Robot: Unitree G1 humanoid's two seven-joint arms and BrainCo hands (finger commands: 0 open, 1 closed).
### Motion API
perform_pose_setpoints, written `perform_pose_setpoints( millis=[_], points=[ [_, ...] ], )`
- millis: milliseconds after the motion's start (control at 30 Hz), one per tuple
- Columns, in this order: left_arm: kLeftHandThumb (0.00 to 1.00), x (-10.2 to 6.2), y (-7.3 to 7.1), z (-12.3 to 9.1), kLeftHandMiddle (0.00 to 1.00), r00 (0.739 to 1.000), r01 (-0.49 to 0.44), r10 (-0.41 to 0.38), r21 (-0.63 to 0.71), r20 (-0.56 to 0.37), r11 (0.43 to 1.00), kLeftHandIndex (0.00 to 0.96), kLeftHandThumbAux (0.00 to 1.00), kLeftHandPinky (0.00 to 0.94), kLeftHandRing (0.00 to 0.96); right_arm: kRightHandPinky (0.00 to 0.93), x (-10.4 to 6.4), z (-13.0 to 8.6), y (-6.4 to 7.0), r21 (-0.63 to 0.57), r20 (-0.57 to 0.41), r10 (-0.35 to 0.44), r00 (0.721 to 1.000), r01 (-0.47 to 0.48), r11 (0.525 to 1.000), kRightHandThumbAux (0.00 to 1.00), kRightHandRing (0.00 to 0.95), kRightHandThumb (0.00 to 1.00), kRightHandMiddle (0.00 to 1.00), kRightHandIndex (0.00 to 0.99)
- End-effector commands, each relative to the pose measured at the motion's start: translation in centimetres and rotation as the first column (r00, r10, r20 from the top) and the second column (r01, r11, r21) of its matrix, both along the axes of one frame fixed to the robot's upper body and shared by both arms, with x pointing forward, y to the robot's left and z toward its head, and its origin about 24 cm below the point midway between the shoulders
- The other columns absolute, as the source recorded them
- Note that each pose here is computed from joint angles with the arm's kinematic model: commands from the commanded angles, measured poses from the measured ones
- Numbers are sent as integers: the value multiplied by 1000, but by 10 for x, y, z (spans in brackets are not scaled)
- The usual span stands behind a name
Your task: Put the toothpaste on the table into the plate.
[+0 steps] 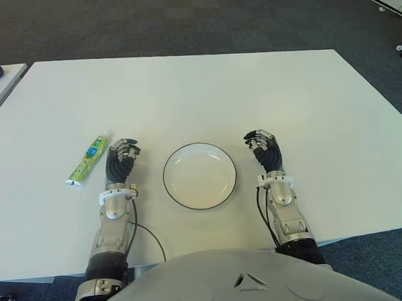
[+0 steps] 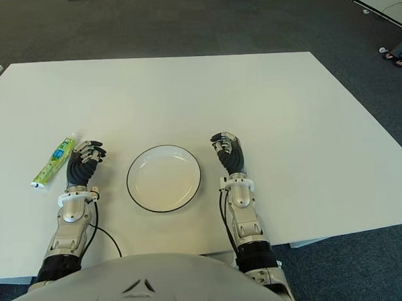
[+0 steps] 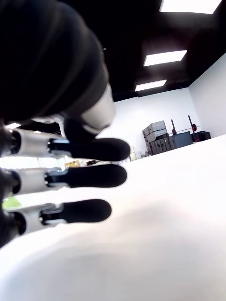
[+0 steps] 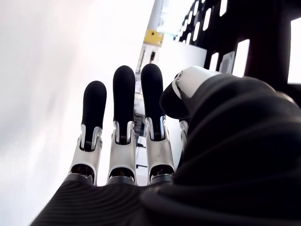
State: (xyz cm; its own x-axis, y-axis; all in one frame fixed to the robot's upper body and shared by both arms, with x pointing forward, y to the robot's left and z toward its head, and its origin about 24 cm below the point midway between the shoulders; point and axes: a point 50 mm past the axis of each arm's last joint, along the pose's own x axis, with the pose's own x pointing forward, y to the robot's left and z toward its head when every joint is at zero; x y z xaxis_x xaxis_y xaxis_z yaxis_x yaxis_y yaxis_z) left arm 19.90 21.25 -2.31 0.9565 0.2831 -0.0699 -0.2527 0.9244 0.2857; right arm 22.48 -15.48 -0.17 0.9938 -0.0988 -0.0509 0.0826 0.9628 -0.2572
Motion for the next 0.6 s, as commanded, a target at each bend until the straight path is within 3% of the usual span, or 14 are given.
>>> perform_pose_setpoints(
  millis=[33, 233, 367, 500, 600],
  points=[
    [706, 0, 1, -1, 541, 1000, 23, -23, 5, -9, 1000, 430, 721, 502, 533, 436, 0, -2, 1, 7, -18, -7, 1000, 7, 1000, 733, 442, 713, 455, 419],
    [705, -1, 3, 4, 550, 1000, 8, -10, 55, 24, 998, 429, 722, 480, 538, 442, 0, -2, 2, 4, -18, -11, 1000, 11, 1000, 733, 447, 713, 459, 419],
    [702, -9, 4, 23, 563, 995, -11, -9, 210, 95, 978, 429, 723, 476, 541, 441, 0, -3, 2, 3, -19, -13, 1000, 13, 1000, 733, 447, 712, 459, 419],
    [702, -9, 5, 23, 545, 988, -139, 91, 493, 121, 859, 428, 724, 500, 537, 440, -1, -4, 2, 3, -23, -14, 1000, 14, 1000, 732, 444, 712, 455, 419],
    [701, -7, 5, 24, 505, 980, -198, 141, 576, 142, 793, 426, 723, 496, 511, 440, -1, -4, 2, 6, -25, -13, 1000, 14, 1000, 732, 441, 711, 452, 419]
  ],
)
